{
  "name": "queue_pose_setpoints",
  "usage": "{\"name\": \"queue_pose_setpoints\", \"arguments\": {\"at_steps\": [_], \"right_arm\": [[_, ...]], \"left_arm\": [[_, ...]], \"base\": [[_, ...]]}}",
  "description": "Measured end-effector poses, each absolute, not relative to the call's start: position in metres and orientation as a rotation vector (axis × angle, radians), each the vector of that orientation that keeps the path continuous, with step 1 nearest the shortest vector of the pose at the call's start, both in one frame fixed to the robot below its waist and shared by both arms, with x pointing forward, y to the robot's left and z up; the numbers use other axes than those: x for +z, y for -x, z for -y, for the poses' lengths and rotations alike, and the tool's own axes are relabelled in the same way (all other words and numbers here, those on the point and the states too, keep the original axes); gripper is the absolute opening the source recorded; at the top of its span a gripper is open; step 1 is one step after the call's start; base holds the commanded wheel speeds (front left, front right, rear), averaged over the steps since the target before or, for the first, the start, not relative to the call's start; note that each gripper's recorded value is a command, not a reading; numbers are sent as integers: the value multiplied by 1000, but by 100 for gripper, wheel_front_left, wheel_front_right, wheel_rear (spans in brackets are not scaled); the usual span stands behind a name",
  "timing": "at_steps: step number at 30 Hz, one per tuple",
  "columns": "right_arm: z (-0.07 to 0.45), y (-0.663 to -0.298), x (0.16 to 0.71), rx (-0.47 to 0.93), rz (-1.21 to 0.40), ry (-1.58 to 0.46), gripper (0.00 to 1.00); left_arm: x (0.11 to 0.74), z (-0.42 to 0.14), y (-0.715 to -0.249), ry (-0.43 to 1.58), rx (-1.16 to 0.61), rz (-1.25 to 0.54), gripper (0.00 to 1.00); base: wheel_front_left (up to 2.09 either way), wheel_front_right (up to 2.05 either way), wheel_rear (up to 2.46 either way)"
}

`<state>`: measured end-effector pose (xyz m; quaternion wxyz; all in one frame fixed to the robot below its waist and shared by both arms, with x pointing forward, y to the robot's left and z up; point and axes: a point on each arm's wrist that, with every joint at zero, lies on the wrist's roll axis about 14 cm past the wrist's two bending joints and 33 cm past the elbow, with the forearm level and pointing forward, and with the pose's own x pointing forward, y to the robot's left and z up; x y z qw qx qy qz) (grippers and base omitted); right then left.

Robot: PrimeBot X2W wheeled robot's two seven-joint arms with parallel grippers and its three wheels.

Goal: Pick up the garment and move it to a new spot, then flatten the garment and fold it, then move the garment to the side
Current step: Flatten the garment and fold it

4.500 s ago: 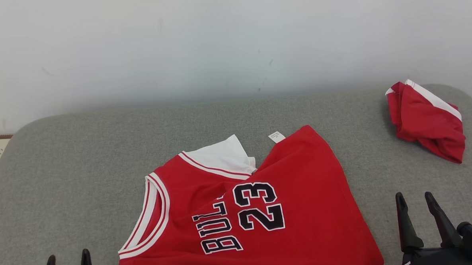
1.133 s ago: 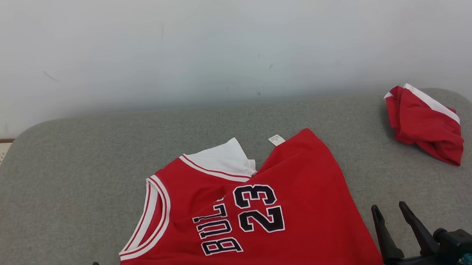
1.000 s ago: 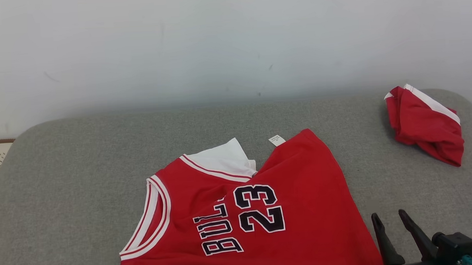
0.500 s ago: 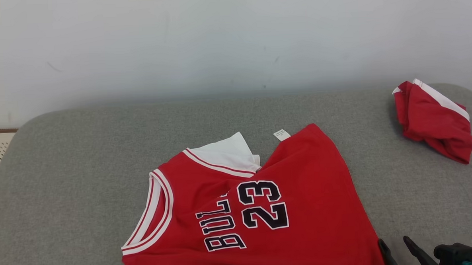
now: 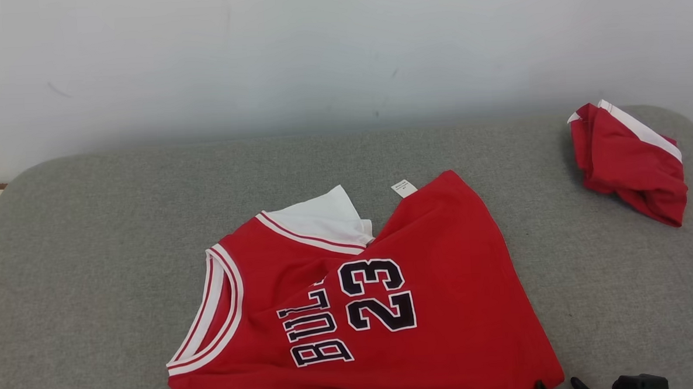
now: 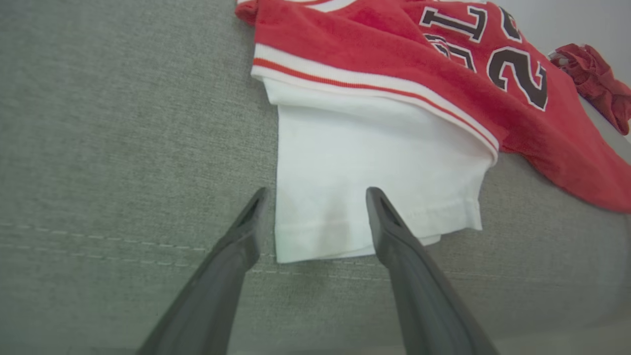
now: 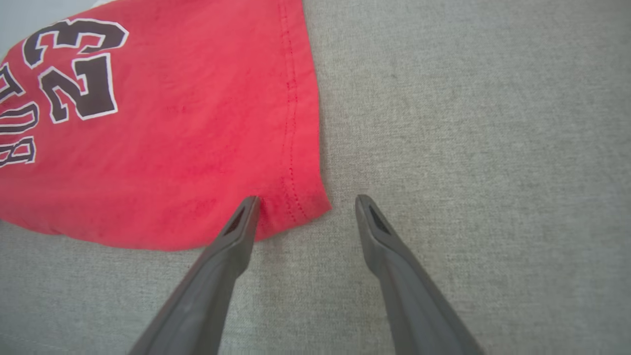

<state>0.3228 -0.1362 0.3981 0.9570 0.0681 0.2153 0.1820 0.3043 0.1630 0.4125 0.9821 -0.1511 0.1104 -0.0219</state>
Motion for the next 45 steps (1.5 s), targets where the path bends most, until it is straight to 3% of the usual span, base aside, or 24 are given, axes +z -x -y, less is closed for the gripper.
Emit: {"name": "queue_pose_setpoints", "arguments": {"at_steps": [29, 30, 31, 32, 33, 34, 45], "right_arm": [[126, -335, 385, 394, -442, -94, 98], [125, -335, 384, 393, -444, -93, 75], [126, -335, 384, 391, -445, -92, 45], [127, -335, 384, 389, -443, -87, 9], [127, -336, 384, 388, -436, -83, 0], [127, -337, 386, 385, -425, -84, 0], [117, -347, 410, 401, -319, -128, 0]], "left_arm": [[387, -162, -305, 310, -38, -312, 100], [386, -161, -305, 314, -42, -316, 86], [386, -160, -305, 315, -44, -318, 78], [385, -160, -306, 322, -41, -321, 38], [384, -159, -306, 327, -41, -323, 16], [384, -159, -307, 327, -43, -324, 0], [427, -166, -326, 355, -46, -174, 0]], "base": [[0, 0, 0], [0, 0, 0], [0, 0, 0], [0, 0, 0], [0, 0, 0], [0, 0, 0], [0, 0, 0]]}}
